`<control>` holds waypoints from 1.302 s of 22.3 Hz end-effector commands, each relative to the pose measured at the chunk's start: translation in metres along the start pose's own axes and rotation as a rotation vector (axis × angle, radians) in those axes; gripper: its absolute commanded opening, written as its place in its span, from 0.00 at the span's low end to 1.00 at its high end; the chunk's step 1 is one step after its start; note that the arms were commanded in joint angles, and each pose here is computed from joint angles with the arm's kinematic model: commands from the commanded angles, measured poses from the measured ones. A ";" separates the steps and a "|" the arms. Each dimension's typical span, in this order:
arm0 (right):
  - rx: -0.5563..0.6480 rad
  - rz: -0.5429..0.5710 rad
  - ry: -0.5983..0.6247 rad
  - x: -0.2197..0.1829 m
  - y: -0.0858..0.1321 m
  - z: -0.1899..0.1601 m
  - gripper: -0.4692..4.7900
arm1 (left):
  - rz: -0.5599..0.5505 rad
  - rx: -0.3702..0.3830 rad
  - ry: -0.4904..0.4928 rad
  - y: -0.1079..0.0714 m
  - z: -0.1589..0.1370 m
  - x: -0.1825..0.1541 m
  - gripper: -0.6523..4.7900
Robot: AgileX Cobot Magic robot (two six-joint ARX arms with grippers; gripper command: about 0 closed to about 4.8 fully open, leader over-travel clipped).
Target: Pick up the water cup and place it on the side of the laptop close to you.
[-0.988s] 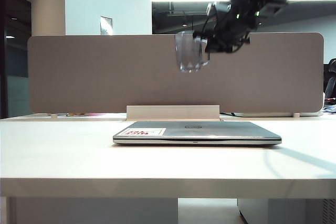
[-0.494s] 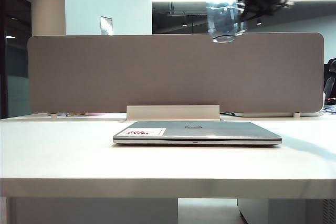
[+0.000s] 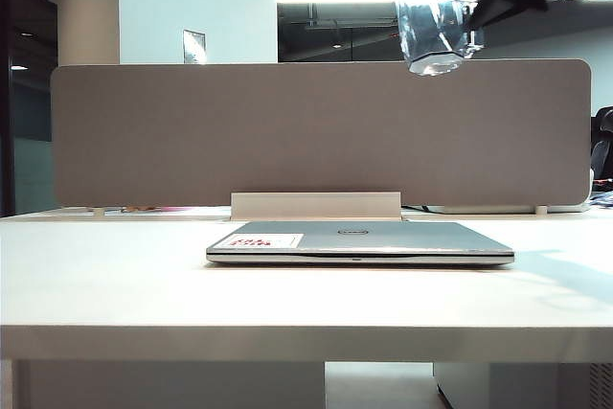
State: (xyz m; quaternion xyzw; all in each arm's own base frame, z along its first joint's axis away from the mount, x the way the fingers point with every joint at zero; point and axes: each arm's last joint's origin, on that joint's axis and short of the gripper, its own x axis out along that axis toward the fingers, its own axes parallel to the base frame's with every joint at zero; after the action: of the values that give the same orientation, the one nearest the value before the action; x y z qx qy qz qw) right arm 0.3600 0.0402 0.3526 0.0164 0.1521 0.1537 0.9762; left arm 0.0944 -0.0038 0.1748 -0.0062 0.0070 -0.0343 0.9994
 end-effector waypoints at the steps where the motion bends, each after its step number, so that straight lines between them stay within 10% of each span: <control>1: -0.007 0.007 -0.050 -0.031 0.007 -0.009 0.09 | 0.000 0.005 -0.018 0.000 0.002 0.000 0.11; 19: -0.023 0.118 -0.171 -0.083 0.086 -0.142 0.09 | -0.007 -0.004 0.012 0.000 -0.001 0.000 0.11; 29: -0.056 0.130 -0.180 -0.068 0.084 -0.198 0.09 | -0.007 -0.004 0.012 0.000 -0.001 0.000 0.11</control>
State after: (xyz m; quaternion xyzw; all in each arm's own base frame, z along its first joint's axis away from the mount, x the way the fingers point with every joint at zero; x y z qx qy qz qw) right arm 0.2127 0.0956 0.1885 0.0079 0.0850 0.2160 0.9727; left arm 0.0943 -0.0039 0.1731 -0.0080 0.0160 -0.0350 0.9992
